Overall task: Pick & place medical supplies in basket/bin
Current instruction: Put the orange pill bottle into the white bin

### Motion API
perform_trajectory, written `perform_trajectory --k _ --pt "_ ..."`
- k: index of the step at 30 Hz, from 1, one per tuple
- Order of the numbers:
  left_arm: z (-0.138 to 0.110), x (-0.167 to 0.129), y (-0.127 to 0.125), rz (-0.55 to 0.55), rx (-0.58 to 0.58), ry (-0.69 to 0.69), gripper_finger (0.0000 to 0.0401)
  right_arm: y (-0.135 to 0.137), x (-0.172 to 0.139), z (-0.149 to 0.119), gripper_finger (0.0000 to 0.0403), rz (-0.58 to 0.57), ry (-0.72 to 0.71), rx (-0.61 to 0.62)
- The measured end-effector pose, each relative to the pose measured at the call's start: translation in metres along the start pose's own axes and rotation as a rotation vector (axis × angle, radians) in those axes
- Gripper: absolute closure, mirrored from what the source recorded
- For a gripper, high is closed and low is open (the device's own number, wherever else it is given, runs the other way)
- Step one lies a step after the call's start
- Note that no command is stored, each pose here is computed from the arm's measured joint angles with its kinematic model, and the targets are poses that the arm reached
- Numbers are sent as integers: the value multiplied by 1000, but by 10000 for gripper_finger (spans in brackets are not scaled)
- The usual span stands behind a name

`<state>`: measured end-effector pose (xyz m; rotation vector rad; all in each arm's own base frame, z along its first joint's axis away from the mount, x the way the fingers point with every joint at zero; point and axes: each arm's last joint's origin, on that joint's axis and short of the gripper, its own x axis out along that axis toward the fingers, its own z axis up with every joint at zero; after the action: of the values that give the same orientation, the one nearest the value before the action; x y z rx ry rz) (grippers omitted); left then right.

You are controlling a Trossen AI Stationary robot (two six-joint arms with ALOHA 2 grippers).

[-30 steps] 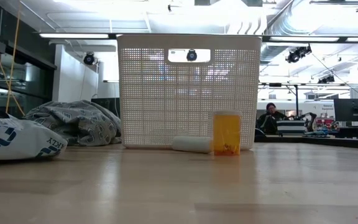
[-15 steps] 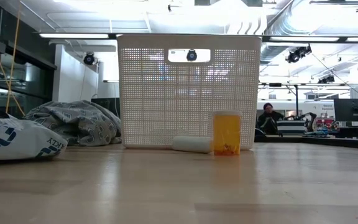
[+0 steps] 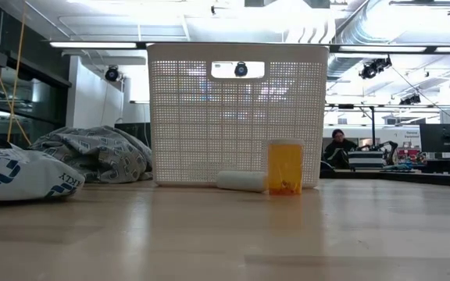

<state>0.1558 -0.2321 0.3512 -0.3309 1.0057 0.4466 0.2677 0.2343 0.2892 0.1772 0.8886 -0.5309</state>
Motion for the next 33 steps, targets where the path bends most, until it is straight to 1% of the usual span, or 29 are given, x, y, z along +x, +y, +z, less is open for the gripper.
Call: perform_trajectory --k 4,7,16,23,29,33 --pt "-4 -3 0 -9 -2 -11 206 11 26 -6 229 -71 14 -14" --pt "-4 -3 0 -10 -5 -11 206 14 42 -4 217 -103 28 1" --pt "-4 -2 0 -8 -4 -11 206 24 78 6 177 -120 -5 28" --pt "-4 -2 0 -8 -4 6 206 27 96 8 169 -141 -29 35" --pt "-5 -2 0 -8 -4 23 206 23 104 19 168 -153 -58 53" --pt "-5 -2 0 -8 -4 28 206 22 107 22 169 -145 -46 54"
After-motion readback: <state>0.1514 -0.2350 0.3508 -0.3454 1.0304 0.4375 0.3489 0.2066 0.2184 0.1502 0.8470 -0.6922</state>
